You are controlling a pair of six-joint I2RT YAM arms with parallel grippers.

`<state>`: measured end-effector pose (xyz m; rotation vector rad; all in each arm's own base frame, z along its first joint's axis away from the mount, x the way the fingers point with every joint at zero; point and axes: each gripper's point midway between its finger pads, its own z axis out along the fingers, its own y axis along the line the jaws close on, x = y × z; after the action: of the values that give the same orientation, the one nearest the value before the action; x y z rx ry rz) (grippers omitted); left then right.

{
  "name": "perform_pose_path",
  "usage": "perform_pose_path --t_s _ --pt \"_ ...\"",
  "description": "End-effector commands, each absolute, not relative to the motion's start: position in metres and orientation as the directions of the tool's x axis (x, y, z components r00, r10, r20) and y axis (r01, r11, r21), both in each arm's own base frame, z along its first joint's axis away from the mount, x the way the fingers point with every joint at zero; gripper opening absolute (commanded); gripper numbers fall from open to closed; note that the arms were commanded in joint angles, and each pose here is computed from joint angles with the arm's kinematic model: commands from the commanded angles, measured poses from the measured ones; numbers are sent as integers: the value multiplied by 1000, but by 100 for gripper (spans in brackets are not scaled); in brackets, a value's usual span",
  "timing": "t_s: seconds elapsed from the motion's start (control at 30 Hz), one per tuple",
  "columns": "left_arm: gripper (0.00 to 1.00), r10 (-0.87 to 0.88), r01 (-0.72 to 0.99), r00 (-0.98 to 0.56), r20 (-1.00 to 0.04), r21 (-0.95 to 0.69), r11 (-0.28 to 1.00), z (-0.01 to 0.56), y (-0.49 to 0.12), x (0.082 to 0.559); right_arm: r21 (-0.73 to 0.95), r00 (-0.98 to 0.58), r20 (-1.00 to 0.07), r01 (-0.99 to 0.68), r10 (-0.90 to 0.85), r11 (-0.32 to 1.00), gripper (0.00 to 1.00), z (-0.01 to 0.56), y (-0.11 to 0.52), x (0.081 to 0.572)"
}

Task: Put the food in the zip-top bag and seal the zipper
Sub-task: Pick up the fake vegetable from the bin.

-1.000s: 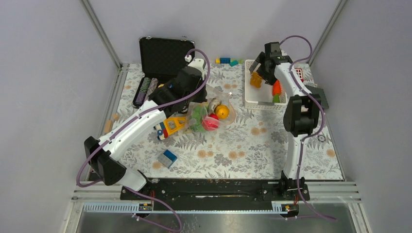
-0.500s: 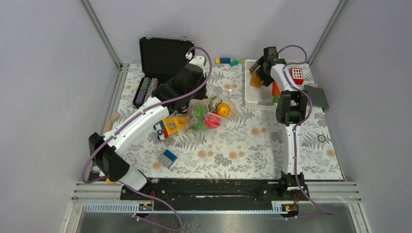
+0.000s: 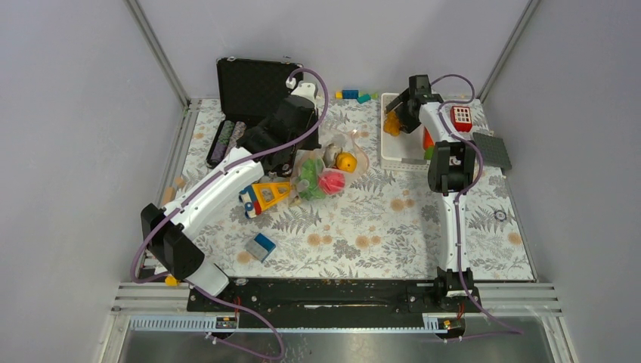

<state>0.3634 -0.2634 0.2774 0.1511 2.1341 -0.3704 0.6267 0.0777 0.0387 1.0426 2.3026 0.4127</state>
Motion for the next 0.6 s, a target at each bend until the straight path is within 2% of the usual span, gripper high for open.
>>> perform_pose_path --t_s 0.0,0.13,0.33,0.57 --pt "0 -82 236 -459 -885 -210 949 316 -260 380 513 -532 -362 572 766 640 80 30 85 635" --pt "0 -85 225 -449 -889 -205 952 319 -257 382 558 -508 -357 557 784 615 77 31 90 646" --pt "0 -84 213 -440 -894 -195 957 322 -251 384 715 -480 -275 478 833 511 72 34 116 669" --pt "0 -85 207 -444 -892 -194 959 320 -251 386 760 -447 -331 396 831 515 65 49 117 675"
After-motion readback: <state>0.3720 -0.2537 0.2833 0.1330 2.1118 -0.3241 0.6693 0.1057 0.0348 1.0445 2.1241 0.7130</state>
